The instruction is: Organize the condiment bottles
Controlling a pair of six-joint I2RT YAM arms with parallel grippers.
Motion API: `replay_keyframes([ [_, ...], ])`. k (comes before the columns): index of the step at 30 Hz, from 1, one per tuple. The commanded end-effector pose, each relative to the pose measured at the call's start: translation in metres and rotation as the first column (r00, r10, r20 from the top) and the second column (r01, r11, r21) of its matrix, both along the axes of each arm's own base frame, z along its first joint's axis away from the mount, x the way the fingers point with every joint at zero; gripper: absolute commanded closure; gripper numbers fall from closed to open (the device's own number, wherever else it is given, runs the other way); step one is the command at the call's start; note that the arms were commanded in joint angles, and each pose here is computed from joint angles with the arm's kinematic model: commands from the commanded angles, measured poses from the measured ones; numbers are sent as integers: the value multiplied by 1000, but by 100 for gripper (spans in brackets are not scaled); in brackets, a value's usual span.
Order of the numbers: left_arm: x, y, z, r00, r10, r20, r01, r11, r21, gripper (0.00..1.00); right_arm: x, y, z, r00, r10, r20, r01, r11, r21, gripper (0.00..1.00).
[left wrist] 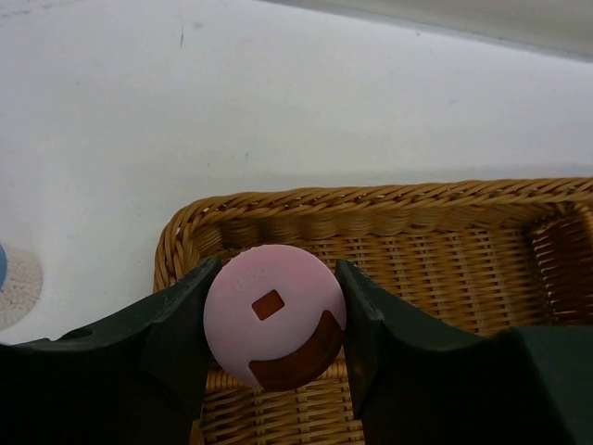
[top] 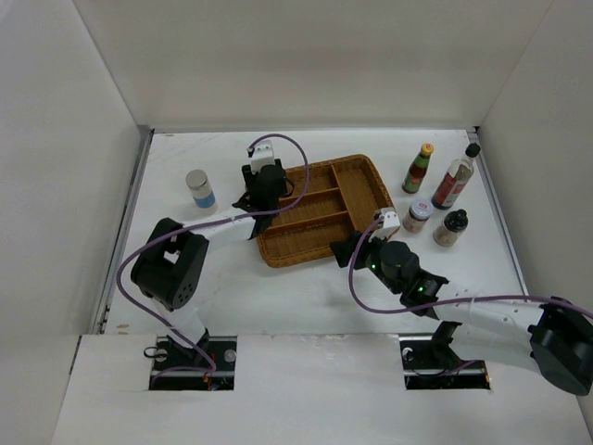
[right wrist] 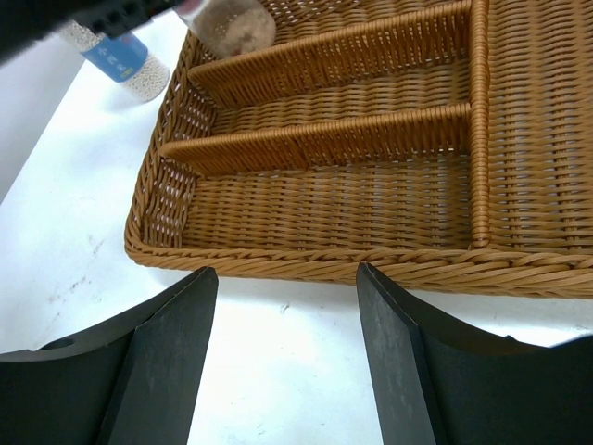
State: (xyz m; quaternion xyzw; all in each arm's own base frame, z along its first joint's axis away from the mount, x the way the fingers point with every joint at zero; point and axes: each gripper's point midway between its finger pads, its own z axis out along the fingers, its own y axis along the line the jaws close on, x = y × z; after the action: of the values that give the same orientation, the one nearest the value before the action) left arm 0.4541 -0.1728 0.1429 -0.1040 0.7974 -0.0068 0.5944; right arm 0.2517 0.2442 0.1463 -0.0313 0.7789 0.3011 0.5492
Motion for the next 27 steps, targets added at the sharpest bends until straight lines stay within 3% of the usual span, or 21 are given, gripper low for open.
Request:
replay_keyframes([
  [1,18,-8,28,997,-9,78,14,998,-60,66,4,0,17,999,-12,49,10,999,49,32],
  [4,19,-11,5,999,-26,36,27,998,-54,56,4,-1,19,998,-15,54,12,999,51,31],
  [7,20,-10,-6,1000,-22,9,23,998,-62,35,4,-1,17,999,-16,49,13,999,50,30],
  [10,17,-4,4,1000,-16,21,17,997,-75,18,4,-1,18,999,-17,50,14,999,51,29],
  [12,12,-1,24,998,-15,55,20,995,-93,12,4,-2,18,999,-17,50,15,998,54,28],
  [18,-21,40,74,989,67,128,-51,990,-128,10,4,-2,18,999,-19,50,17,998,55,26],
  [27,-53,148,70,937,337,85,-329,939,-97,10,2,-1,22,999,-12,52,8,998,69,19],
])
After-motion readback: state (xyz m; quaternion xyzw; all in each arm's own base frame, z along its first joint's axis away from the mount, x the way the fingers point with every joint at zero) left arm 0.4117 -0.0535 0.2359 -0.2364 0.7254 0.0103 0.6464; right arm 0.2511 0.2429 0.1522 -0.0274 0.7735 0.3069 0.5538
